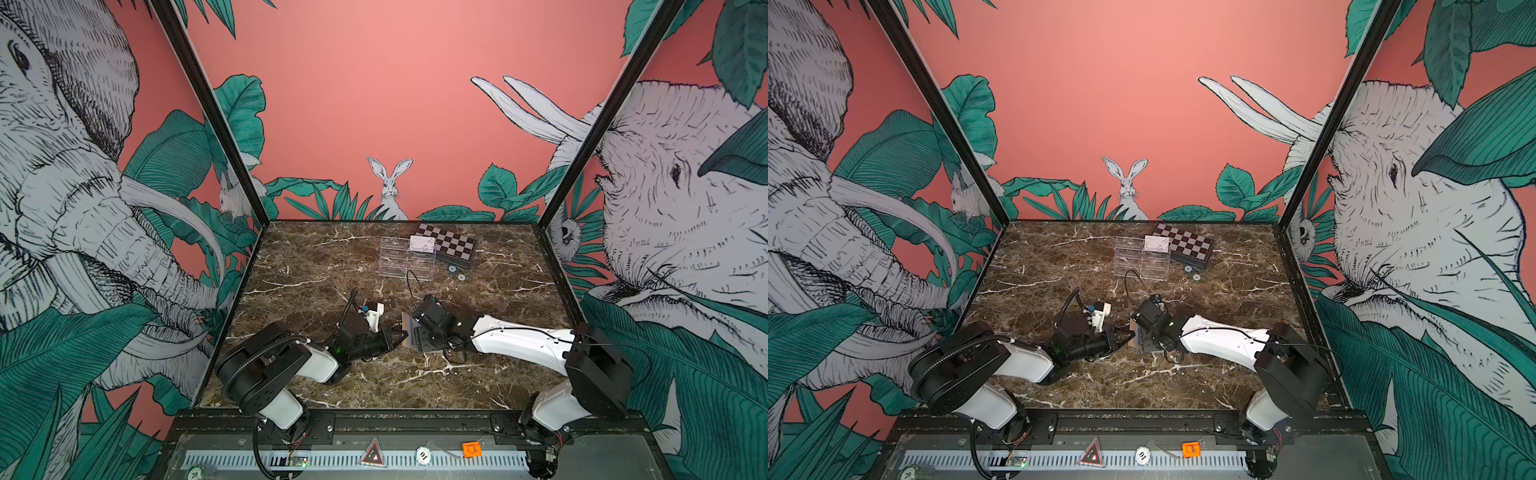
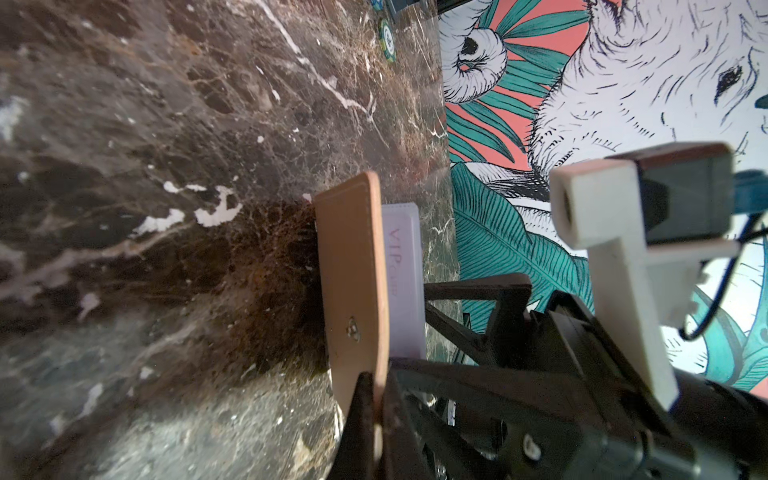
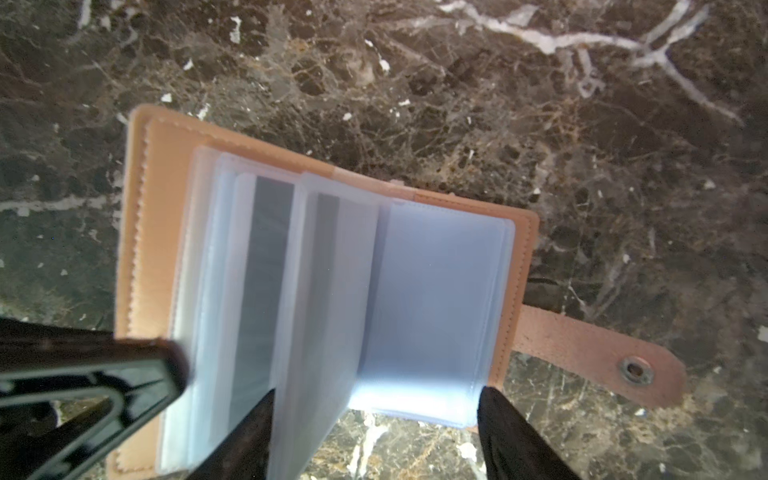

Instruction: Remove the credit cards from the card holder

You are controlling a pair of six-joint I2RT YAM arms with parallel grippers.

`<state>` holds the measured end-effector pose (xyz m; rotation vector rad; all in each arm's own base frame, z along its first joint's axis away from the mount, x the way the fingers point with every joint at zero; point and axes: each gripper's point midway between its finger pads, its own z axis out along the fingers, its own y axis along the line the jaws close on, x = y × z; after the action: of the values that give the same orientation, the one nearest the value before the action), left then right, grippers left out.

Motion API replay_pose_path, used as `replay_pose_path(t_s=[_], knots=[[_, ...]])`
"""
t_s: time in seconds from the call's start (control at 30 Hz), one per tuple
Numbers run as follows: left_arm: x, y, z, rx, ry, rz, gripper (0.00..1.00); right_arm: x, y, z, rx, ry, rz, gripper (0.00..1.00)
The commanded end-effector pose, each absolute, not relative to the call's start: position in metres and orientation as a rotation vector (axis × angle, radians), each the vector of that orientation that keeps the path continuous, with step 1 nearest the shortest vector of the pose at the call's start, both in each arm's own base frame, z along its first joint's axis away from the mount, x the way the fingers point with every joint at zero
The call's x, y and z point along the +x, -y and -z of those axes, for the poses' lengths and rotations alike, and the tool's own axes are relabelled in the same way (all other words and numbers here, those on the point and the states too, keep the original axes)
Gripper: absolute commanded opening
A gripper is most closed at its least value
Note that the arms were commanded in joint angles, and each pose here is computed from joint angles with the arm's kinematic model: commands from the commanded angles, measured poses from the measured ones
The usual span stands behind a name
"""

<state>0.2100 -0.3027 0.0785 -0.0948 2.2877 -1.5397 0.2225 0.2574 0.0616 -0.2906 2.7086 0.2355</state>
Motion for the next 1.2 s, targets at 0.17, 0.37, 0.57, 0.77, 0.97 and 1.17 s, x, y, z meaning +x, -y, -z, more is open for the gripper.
replay_pose_path(t_s=[0.17,0.37,0.57,0.77,0.97,1.17], knots=[[0.207,0.297,-0.081,-0.076,-2.274,1.517,0.0,0.226,-0.228,-0.068,-0.218,-2.695,-0.198,0.71],[0.203,0.292,-0.071,-0.076,-2.313,1.473,0.0,0.229,-0.213,-0.072,-0.161,-2.674,-0.253,0.74],[0.202,0.285,-0.061,-0.094,-2.355,1.409,0.0,0.232,-0.199,-0.083,-0.116,-2.609,-0.335,0.82],[0.202,0.278,-0.059,-0.108,-2.377,1.348,0.38,0.235,-0.186,-0.102,-0.12,-2.529,-0.374,0.9],[0.203,0.259,-0.064,-0.144,-2.386,1.221,0.71,0.237,-0.172,-0.124,-0.096,-2.414,-0.436,0.98],[0.209,0.23,-0.1,-0.118,-2.331,1.026,0.89,0.236,-0.158,-0.147,-0.104,-2.323,-0.443,0.98]])
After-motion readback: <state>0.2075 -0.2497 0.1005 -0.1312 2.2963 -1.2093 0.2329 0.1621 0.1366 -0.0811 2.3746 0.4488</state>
